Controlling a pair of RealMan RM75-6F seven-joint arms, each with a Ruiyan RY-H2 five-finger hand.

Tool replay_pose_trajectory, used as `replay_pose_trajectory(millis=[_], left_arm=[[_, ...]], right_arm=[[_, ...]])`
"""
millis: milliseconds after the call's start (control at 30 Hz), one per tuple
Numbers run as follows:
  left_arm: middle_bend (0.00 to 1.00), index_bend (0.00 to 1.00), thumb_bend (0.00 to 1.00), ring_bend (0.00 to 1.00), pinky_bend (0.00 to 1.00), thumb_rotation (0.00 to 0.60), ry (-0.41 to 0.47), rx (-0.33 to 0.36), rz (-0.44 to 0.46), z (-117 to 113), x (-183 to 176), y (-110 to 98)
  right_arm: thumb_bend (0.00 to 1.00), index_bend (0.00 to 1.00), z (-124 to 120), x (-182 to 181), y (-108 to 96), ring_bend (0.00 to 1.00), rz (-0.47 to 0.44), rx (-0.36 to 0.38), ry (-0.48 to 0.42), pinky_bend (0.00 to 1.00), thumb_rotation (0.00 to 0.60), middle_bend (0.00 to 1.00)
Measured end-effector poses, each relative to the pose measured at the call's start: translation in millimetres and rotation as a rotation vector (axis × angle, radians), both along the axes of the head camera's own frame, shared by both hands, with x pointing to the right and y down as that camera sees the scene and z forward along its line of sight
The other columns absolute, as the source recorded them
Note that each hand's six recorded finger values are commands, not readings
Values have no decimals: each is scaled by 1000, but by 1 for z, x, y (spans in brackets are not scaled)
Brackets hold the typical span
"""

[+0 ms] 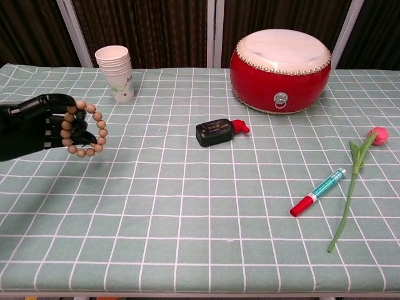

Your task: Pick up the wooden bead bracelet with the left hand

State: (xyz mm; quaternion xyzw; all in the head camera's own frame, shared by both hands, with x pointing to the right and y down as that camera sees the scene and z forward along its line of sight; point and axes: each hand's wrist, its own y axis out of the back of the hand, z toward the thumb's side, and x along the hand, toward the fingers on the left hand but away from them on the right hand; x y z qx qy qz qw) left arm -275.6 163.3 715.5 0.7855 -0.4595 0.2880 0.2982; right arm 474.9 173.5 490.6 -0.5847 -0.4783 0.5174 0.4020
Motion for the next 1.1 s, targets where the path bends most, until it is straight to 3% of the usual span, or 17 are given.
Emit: replay_pose_trajectory(millis=[333,400,500,667,800,967,1100], left_arm=[[553,480,791,347,131,348,17,-1,23,-1,2,4],[540,469,765,339,133,321,21,1,20,-1,2,4],[535,463,662,336,136,230,22,16,17,-3,1,2],[520,426,647,318,133,177,-5,73,47,-5,-1,-2],[391,327,621,177,124,179,-74,156,138,-4,-2,-3],[251,241,484,63,106,194,-217,293,306,1,-4,-5],[235,231,361,53,85,315,-394,455,470,2,-8,-10]], right_arm=[[131,0,0,-2,-1,0,-2,-1,1,0,600,0],[130,0,1,-2,0,0,-2,-4,1,0,600,0],[131,0,1,-1,0,0,0,-4,0,0,600,0],[131,0,3,-1,0,0,2,-13,-2,0,600,0],[131,0,5,0,1,0,5,-21,-6,0,600,0],[131,0,7,2,2,0,9,-27,-7,0,600,0],[131,0,8,3,2,0,9,-33,-10,0,600,0]])
